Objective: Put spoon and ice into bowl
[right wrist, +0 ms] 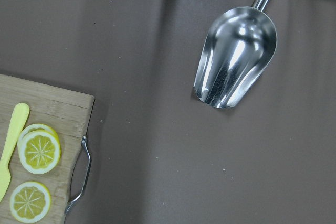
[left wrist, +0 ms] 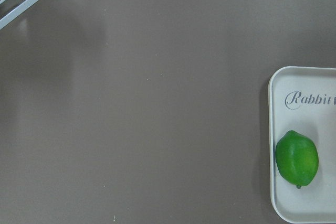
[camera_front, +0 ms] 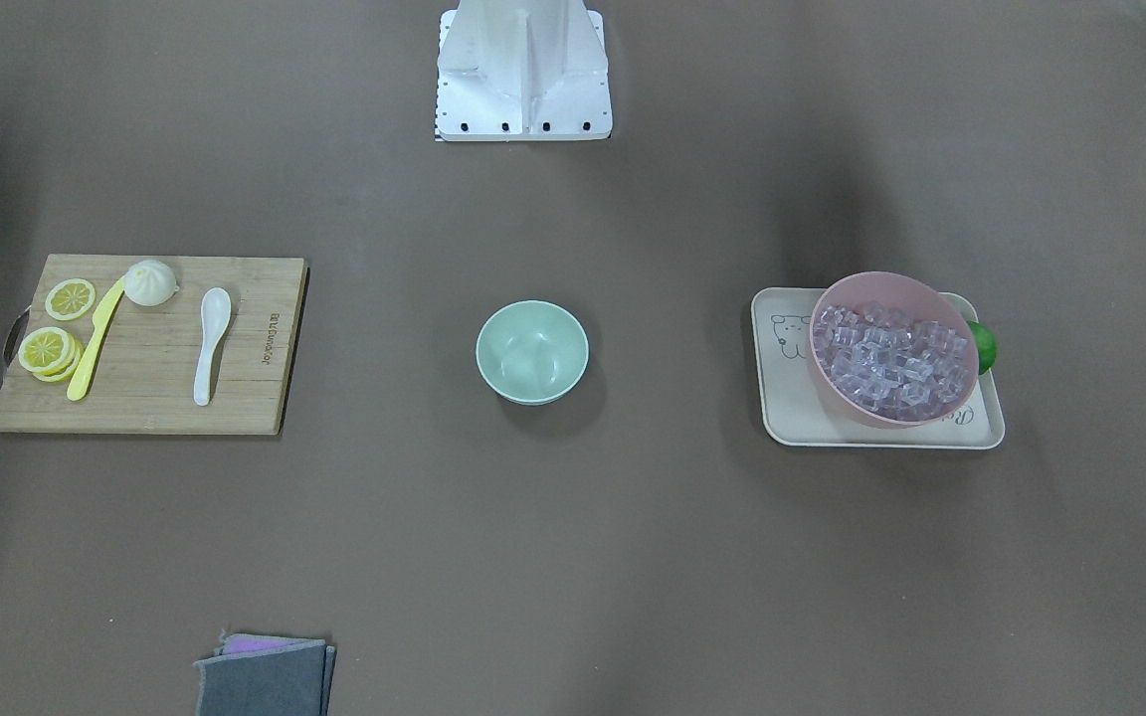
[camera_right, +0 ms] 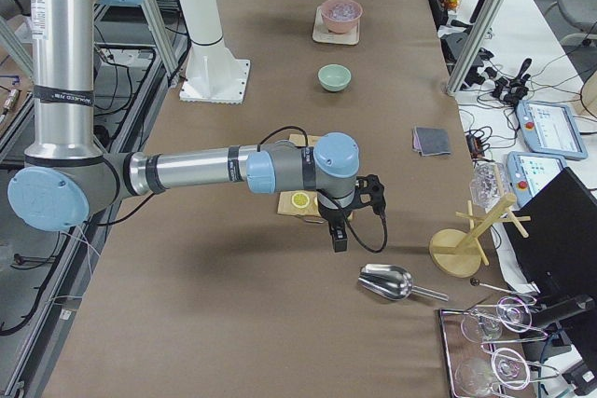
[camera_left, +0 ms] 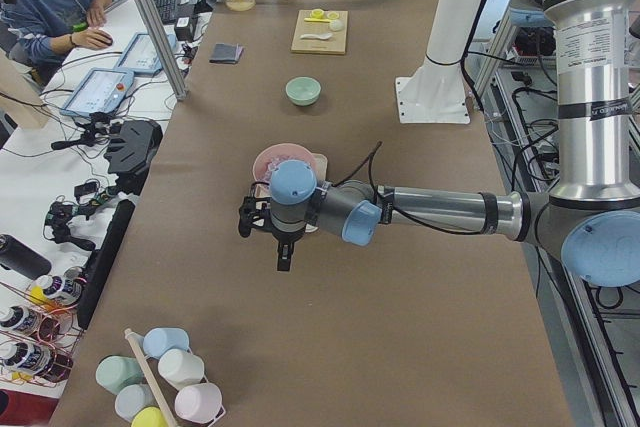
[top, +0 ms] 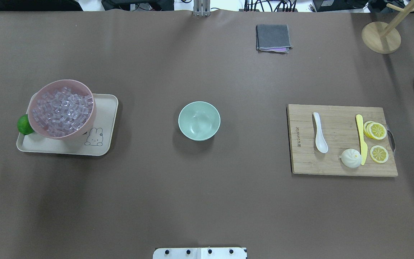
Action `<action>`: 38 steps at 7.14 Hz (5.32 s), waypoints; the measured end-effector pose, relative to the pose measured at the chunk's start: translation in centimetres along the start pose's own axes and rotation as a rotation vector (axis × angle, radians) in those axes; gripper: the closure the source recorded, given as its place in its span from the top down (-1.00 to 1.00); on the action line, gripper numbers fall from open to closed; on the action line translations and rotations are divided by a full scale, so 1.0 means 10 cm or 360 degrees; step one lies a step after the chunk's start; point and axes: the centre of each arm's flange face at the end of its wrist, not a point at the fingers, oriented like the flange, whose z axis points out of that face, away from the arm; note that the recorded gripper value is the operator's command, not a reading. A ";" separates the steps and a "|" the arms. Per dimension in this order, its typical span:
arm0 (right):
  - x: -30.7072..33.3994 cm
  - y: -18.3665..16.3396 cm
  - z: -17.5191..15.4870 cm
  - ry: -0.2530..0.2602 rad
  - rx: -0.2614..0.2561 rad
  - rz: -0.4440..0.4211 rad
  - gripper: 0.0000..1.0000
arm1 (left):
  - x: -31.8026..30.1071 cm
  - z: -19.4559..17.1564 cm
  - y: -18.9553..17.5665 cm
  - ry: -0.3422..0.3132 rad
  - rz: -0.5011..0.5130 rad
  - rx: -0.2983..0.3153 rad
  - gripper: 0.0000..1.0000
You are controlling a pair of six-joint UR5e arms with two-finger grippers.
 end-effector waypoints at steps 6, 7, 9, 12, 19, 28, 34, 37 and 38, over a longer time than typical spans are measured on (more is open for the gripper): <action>-0.26 -0.18 -0.05 -0.0053 0.0063 0.0003 1.00 | 0.20 -0.09 -0.10 0.0029 -0.0134 0.0048 0.96; -0.50 -0.27 0.06 -0.0076 0.0086 0.0034 1.00 | 0.35 -0.12 -0.16 0.0051 -0.0184 0.0074 0.96; -1.18 -0.40 0.44 -0.0161 0.0109 0.0122 0.99 | 0.84 -0.08 -0.38 0.0103 -0.0311 0.0084 0.96; -2.06 -0.50 0.96 -0.0159 0.0055 0.0087 0.83 | 1.45 0.03 -0.62 0.0132 -0.0410 0.0089 0.96; -3.67 -0.59 2.00 -0.0080 -0.0039 0.0182 0.29 | 2.47 0.44 -0.77 0.0102 -0.0511 0.0095 0.96; -3.93 -0.67 1.91 -0.0184 -0.0005 0.0250 -1.00 | 2.53 0.43 -0.74 0.0105 -0.0525 0.0100 0.96; -5.23 -1.23 1.29 -0.0308 0.0090 0.0666 -1.00 | 2.97 0.82 -0.69 -0.0082 -0.0626 0.0094 0.70; -6.04 -1.51 1.33 -0.0322 0.0167 0.0938 -1.00 | 3.09 0.96 -0.64 -0.0156 -0.0623 0.0069 0.58; -6.26 -1.57 1.34 -0.0329 0.0202 0.1038 -1.00 | 3.12 1.01 -0.61 -0.0168 -0.0613 0.0064 0.55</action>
